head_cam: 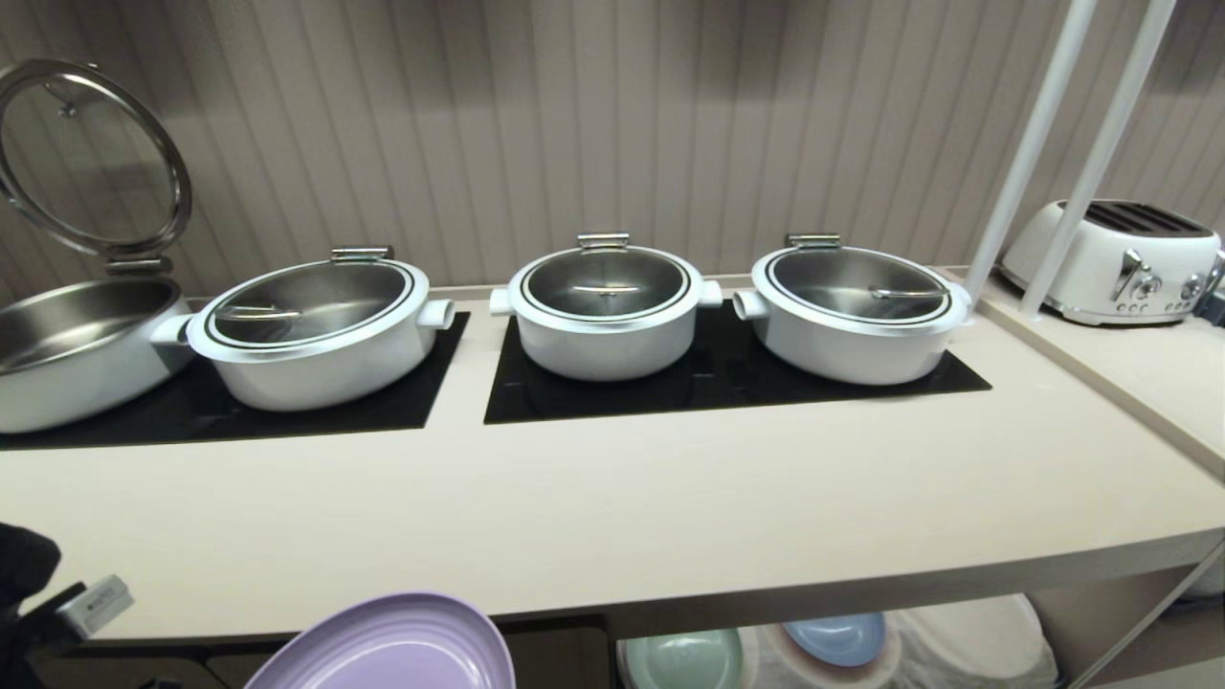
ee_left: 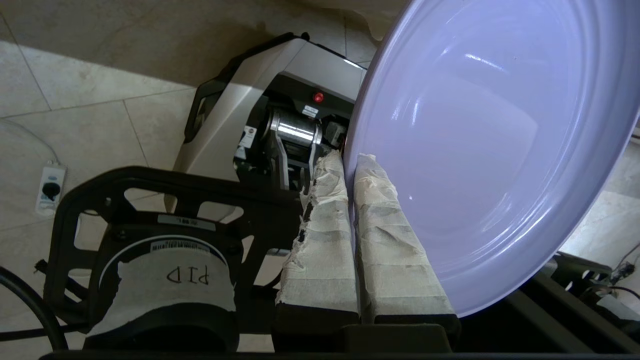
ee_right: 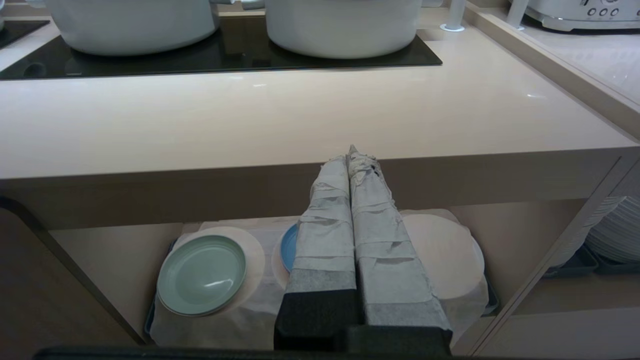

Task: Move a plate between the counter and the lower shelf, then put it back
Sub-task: Put the plate in the cupboard

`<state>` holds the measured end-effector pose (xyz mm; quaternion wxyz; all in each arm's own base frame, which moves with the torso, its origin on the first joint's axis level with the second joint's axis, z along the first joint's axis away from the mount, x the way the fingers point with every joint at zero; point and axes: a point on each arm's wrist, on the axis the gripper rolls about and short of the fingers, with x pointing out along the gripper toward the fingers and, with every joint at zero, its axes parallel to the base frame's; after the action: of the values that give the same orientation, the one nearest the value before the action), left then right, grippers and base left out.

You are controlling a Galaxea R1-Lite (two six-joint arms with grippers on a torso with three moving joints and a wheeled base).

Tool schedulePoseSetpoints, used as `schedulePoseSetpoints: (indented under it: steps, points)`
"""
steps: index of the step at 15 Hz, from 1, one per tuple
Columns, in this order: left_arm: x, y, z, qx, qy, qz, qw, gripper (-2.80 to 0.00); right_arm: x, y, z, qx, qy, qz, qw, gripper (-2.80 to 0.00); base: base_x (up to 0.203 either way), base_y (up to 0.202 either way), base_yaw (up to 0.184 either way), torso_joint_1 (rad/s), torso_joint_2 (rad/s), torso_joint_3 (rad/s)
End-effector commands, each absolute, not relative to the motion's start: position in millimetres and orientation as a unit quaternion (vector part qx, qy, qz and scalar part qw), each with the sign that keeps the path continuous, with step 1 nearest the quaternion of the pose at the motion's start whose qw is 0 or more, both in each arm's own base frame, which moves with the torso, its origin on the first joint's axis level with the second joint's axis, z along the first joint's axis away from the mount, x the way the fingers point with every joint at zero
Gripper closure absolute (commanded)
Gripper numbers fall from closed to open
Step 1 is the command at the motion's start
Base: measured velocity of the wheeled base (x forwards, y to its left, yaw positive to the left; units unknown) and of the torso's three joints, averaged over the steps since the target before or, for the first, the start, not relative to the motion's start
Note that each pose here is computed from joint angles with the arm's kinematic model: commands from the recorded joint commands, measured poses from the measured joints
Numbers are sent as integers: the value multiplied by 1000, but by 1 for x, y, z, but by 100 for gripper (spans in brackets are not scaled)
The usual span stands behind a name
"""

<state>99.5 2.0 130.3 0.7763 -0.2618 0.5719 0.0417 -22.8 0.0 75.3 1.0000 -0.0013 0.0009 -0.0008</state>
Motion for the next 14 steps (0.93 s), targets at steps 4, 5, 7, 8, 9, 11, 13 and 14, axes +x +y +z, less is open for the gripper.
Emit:
schedulePoseSetpoints:
  steps: [4, 5, 7, 8, 9, 11, 13, 14]
  points:
    - [86, 1, 128, -261, 562, 37, 784, 0, -23, 0, 75, -2, 1, -1, 1000, 0, 0, 0, 0, 0, 0, 0]
    - [86, 0, 128, -259, 563, 35, 784, 0, -23, 0, 75, -2, 1, 0, 1000, 0, 0, 0, 0, 0, 0, 0]
    - [85, -1, 128, -255, 564, 31, 784, 0, -23, 0, 75, -2, 1, -1, 1000, 0, 0, 0, 0, 0, 0, 0]
    - [85, -1, 128, -255, 563, 30, 785, 0, -23, 0, 75, -2, 1, -1, 1000, 0, 0, 0, 0, 0, 0, 0]
    - [85, -1, 128, -255, 563, 30, 786, 0, -23, 0, 75, -2, 1, -1, 1000, 0, 0, 0, 0, 0, 0, 0]
    - [85, -1, 129, -254, 562, 29, 787, 0, -23, 0, 75, -2, 1, -1, 1000, 0, 0, 0, 0, 0, 0, 0]
    - [84, -1, 129, -253, 560, 29, 788, 0, -23, 0, 75, -2, 1, -1, 1000, 0, 0, 0, 0, 0, 0, 0]
    - [84, -1, 129, -254, 561, 29, 788, 0, -23, 0, 75, -2, 1, -1, 1000, 0, 0, 0, 0, 0, 0, 0]
